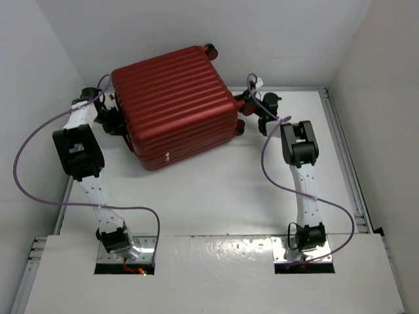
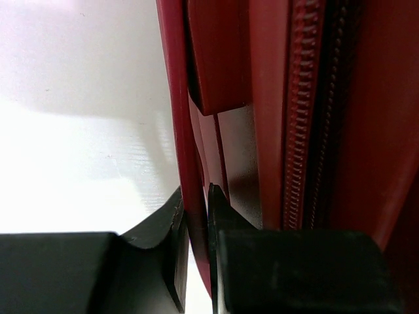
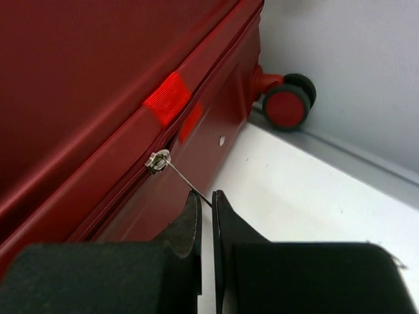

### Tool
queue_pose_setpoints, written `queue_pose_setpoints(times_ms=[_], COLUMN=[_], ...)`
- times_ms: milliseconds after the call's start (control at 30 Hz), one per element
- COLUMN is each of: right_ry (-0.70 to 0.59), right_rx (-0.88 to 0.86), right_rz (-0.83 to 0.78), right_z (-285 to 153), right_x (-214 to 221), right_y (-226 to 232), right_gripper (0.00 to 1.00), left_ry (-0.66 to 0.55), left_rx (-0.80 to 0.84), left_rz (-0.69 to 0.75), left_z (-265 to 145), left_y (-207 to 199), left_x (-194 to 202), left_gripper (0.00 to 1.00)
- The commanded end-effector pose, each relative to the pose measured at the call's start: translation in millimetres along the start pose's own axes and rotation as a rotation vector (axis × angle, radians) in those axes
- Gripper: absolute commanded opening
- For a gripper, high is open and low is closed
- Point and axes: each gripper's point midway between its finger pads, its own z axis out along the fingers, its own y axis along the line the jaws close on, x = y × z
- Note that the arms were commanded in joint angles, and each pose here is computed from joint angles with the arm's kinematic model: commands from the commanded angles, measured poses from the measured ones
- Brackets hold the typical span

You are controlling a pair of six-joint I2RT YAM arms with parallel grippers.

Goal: Pack the luggage

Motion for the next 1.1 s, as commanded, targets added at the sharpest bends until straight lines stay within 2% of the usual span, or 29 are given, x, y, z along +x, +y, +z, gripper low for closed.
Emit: queue_pose_setpoints(times_ms=[0,300,633,700,733,800,833,900,933,1000,1067], right_ry=[-0.125,-0.164,-0.195,-0.200,-0.205,-0.209,-0.214,-0.230,-0.203,-0.229,-0.221], right_rx=[0.398,0.429,0.409,0.396,0.394,0.393,0.391,0.377,0.381,0.371,0.368], right_rz=[-0.038,-0.067,-0.132,-0.125,-0.110,-0.118,-0.121,-0.140,-0.123,-0.130,-0.128], right_z=[-21,18,35,33,33,27,26,21,13,10,-1], right_x=[-33,-23,-4,-6,-9,-14,-15,-26,-18,-38,-45], right_y=[-120,-149,-135,-129,-126,-121,-118,-111,-111,-104,-96], right_gripper=[0.00,0.00,0.03,0.17,0.37,0.49,0.57,0.61,0.64,0.67,0.69], left_ry=[-0.163,-0.169,-0.169,-0.165,-0.165,-0.202,-0.220,-0.282,-0.302,-0.364,-0.372], left_rx=[-0.204,-0.137,-0.066,-0.050,-0.050,-0.041,-0.037,-0.011,0.017,0.051,0.118], left_rz=[0.200,0.214,0.237,0.224,0.224,0.198,0.193,0.181,0.180,0.176,0.162], left_z=[69,79,89,91,91,84,81,66,59,37,25], left_y=[61,35,-1,-9,-9,-14,-16,-26,-34,-45,-61], left_x=[-42,-42,-38,-36,-36,-42,-45,-53,-56,-70,-71], left_gripper=[0.00,0.00,0.00,0.17,0.29,0.44,0.46,0.55,0.58,0.68,0.71])
